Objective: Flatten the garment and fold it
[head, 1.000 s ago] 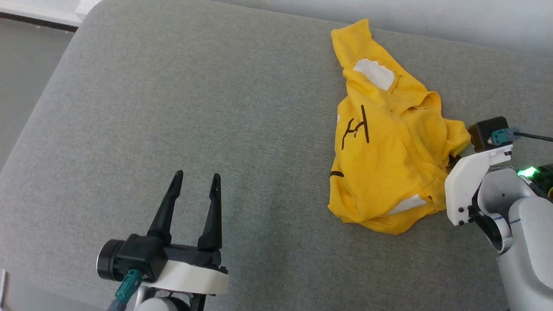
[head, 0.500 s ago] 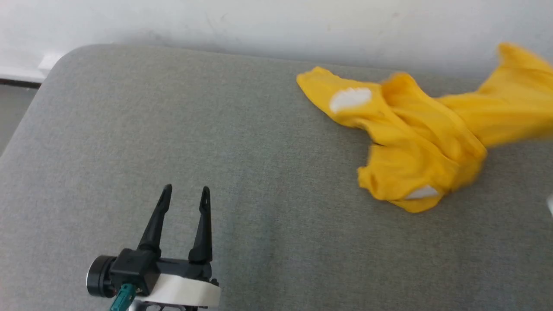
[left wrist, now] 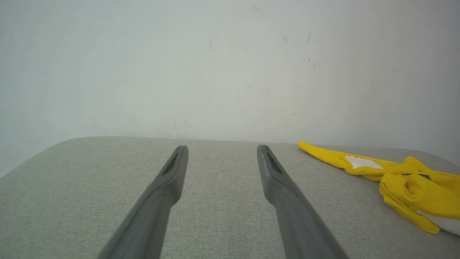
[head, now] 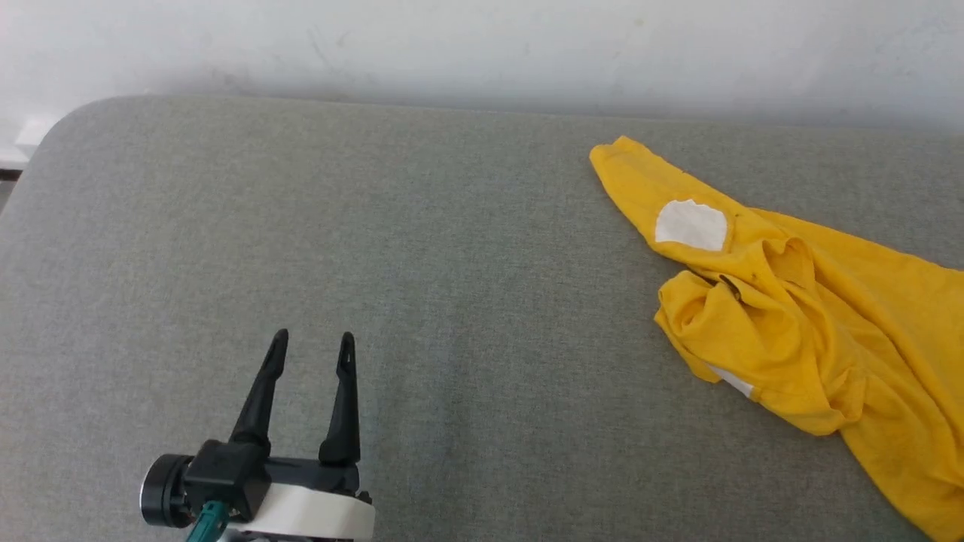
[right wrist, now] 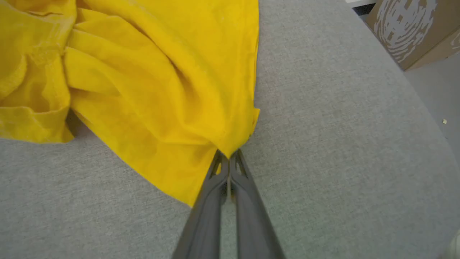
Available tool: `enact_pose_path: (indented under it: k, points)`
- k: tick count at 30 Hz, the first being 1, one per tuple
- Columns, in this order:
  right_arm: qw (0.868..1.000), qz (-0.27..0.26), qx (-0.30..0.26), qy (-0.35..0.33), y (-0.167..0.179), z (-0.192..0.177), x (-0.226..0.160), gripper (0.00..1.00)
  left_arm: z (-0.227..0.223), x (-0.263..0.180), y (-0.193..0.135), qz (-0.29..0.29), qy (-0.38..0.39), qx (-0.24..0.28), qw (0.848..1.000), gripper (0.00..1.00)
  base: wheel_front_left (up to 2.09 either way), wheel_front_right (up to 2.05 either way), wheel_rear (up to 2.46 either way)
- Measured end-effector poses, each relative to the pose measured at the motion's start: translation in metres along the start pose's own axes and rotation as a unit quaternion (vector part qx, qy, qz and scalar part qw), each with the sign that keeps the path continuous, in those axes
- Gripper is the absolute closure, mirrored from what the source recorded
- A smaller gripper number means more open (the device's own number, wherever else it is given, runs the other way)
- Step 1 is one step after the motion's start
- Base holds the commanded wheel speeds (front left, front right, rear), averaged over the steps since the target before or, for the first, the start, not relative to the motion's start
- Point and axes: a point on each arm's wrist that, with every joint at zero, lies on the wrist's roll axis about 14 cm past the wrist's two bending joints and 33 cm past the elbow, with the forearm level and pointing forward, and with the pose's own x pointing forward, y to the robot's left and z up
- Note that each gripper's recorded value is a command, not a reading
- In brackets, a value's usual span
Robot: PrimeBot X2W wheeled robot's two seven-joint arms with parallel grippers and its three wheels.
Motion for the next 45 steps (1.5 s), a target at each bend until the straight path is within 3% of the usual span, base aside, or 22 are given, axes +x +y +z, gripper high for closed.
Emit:
enact_pose_path:
  k: [3,9,14,22,30,31,32,36,40,43,45]
  points:
    - [1.000,0.020,0.001,-0.014,0.015,0.002,0.003,0.00,0.002,0.000,-0.003,-0.007,-0.004,-0.002,1.000,0.00,0.00,0.00,0.00]
    - [0.992,0.083,-0.005,-0.090,0.062,0.050,0.001,0.00,0.008,-0.002,-0.007,-0.014,-0.013,-0.002,1.000,0.00,0.00,0.00,0.00]
    - [0.984,0.142,-0.029,-0.101,0.108,0.075,-0.004,0.00,0.012,-0.006,-0.004,-0.008,-0.017,-0.001,1.000,0.00,0.00,0.00,0.00]
    - [0.981,0.177,-0.072,0.029,0.140,0.026,0.007,0.00,0.010,-0.016,0.009,0.015,-0.011,0.004,1.000,0.00,0.00,0.00,0.00]
    - [0.975,0.191,-0.092,0.070,0.155,0.001,0.018,0.00,0.002,-0.023,0.024,0.040,0.006,0.010,0.999,0.00,0.00,0.00,0.00]
    - [0.974,0.191,-0.096,0.076,0.156,-0.003,0.019,0.81,0.001,-0.023,0.025,0.042,0.008,0.010,0.999,0.00,0.00,0.00,0.00]
    - [0.973,0.191,-0.099,0.079,0.157,-0.005,0.020,1.00,0.000,-0.024,0.026,0.044,0.010,0.010,0.999,0.00,0.00,0.00,0.00]
    - [0.973,0.198,-0.101,0.064,0.163,0.003,0.021,1.00,-0.002,-0.025,0.027,0.046,0.013,0.010,0.999,0.00,0.00,0.00,0.00]
    - [0.969,0.224,-0.103,0.005,0.183,0.039,0.009,1.00,0.002,-0.025,0.025,0.043,0.006,0.009,0.999,0.00,0.00,0.00,0.00]
    - [0.955,0.261,-0.118,-0.071,0.215,0.086,-0.014,1.00,0.008,-0.025,0.023,0.039,-0.004,0.007,0.999,0.00,0.00,0.00,0.00]
    - [0.937,0.299,-0.136,-0.122,0.245,0.114,-0.037,1.00,0.012,-0.025,0.022,0.037,-0.012,0.006,0.999,0.00,0.00,0.00,0.00]
